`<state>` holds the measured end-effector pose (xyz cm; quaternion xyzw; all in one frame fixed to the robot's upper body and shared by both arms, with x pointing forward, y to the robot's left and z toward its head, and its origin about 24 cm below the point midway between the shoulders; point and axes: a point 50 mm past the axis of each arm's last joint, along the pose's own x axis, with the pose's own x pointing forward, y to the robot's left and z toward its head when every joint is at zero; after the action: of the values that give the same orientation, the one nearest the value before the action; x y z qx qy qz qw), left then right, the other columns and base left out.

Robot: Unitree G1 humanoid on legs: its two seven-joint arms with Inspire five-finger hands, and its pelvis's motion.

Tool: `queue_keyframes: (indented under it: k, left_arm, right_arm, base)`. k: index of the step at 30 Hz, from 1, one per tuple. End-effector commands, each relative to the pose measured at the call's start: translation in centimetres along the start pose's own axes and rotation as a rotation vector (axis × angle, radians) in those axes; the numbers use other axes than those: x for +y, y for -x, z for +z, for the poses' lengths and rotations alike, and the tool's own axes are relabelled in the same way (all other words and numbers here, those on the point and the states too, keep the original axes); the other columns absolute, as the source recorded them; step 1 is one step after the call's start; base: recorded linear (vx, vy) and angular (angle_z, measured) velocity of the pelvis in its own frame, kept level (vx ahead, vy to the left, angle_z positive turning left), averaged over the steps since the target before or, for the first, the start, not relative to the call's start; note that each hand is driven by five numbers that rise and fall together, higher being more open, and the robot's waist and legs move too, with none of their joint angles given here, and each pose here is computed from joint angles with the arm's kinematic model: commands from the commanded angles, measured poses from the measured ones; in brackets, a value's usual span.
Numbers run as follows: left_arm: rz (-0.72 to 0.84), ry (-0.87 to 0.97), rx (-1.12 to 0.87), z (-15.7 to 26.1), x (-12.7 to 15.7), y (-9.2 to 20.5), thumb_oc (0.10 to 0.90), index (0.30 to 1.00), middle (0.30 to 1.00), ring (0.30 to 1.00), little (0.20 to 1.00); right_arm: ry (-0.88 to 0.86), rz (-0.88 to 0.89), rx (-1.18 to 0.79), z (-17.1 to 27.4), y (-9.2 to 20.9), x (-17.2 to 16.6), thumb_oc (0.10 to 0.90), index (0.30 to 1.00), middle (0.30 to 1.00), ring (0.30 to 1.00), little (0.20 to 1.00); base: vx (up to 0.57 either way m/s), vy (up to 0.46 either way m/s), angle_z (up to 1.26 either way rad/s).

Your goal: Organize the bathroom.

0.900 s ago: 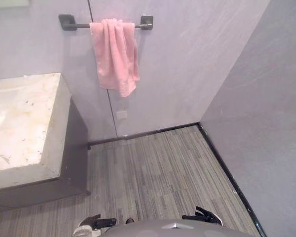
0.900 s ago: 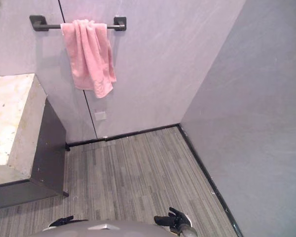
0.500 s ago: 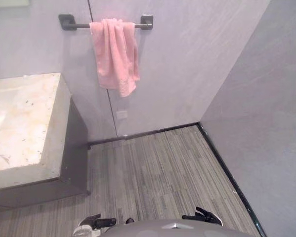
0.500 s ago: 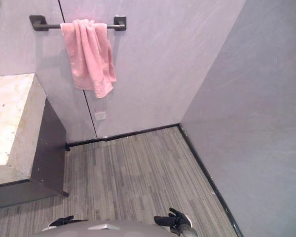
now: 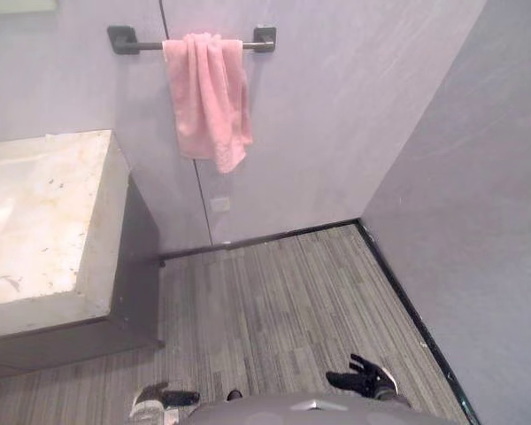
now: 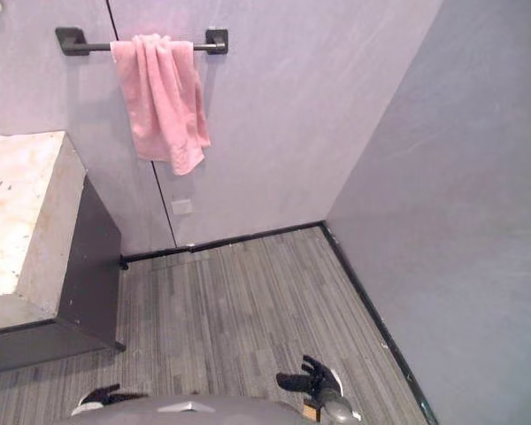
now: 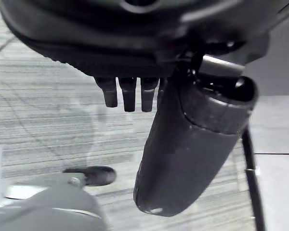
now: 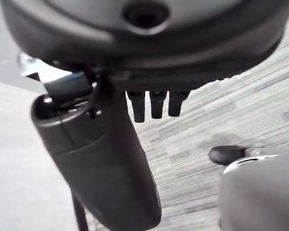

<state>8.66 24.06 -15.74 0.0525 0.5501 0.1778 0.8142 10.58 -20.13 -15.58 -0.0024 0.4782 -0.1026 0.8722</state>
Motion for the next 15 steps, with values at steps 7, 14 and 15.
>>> queue_keyframes:
  k: [7, 14, 15]
  left_arm:
    - [-0.084, 0.09, -0.522, 13.8, 0.2, 2.3, 0.8, 0.9, 0.9, 0.9, 0.9]
    - [-0.089, 0.253, -1.112, 24.4, 2.1, 10.7, 0.8, 0.9, 0.9, 0.9, 0.9]
    - [-0.083, 0.264, -1.173, 25.2, 2.0, 11.9, 0.8, 0.9, 0.9, 0.9, 0.9]
  right_arm:
    - [0.081, 0.0, -0.557, 13.4, 1.0, -0.8, 0.8, 0.9, 0.9, 0.9, 0.9]
    - [0.039, 0.053, -1.109, 22.4, 7.4, -0.2, 0.8, 0.9, 0.9, 0.9, 0.9]
    - [0.021, 0.063, -1.162, 23.1, 8.1, -0.2, 0.8, 0.9, 0.9, 0.9, 0.9]
  base:
    - [0.03, -0.056, -0.02]
    - [0.02, -0.086, 0.02]
    - [0.12, -0.059, -0.04]
